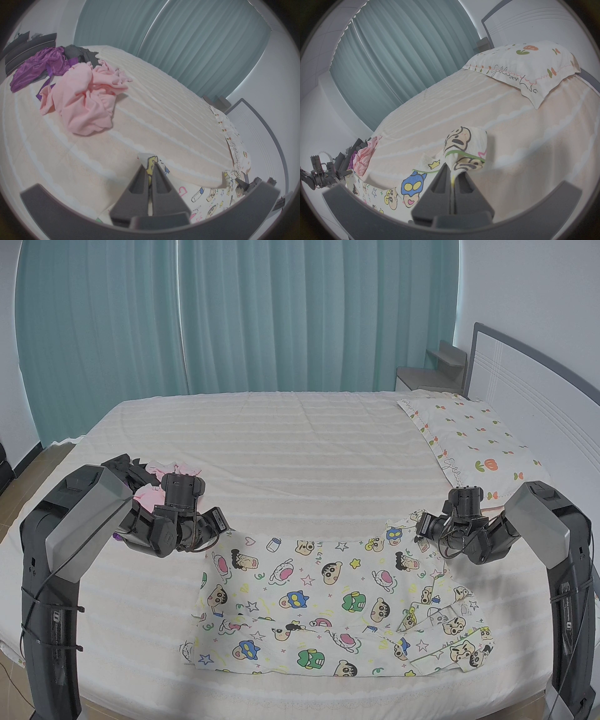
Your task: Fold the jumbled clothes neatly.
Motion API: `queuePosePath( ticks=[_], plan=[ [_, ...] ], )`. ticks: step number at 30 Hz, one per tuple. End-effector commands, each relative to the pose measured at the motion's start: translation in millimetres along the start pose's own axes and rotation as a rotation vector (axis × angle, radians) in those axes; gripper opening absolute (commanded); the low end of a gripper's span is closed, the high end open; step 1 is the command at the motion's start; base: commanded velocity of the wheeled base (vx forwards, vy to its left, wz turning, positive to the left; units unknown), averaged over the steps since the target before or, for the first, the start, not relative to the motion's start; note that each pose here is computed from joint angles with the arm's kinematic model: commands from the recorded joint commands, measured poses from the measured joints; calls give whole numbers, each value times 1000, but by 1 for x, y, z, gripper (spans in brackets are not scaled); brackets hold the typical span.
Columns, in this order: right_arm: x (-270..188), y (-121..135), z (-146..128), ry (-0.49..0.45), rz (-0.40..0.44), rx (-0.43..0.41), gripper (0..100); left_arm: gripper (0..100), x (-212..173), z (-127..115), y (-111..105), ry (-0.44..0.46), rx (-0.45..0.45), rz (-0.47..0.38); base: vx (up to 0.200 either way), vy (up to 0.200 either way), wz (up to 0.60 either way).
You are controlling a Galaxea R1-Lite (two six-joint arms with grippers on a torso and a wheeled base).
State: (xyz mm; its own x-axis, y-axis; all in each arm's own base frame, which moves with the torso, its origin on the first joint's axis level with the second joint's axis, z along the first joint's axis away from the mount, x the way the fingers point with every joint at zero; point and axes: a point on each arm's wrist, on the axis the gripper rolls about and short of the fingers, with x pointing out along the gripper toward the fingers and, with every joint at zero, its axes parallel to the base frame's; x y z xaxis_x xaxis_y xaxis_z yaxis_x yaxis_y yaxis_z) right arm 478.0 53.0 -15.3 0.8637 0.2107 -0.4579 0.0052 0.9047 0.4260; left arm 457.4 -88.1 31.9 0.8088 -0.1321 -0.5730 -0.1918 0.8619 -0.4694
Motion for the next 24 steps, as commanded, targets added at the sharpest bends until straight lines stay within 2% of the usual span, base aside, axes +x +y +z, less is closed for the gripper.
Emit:
queuePosePath(
  ticks=[1,11,21,24],
  plan=[
    [-6,1,4,-12,1,-3,0,0,0,2,-1,-17,-4,-1,0,0,0],
    [-10,-1,12,-65,-21,-15,0,0,1,4,-4,-33,3,3,0,0,0],
    [-33,1,13,-50,-25,-19,0,0,-4,1,-2,-16,4,14,0,0,0],
    [-45,3,12,-41,-24,-47,0,0,-15,0,-2,-9,4,17,0,0,0]
  ],
)
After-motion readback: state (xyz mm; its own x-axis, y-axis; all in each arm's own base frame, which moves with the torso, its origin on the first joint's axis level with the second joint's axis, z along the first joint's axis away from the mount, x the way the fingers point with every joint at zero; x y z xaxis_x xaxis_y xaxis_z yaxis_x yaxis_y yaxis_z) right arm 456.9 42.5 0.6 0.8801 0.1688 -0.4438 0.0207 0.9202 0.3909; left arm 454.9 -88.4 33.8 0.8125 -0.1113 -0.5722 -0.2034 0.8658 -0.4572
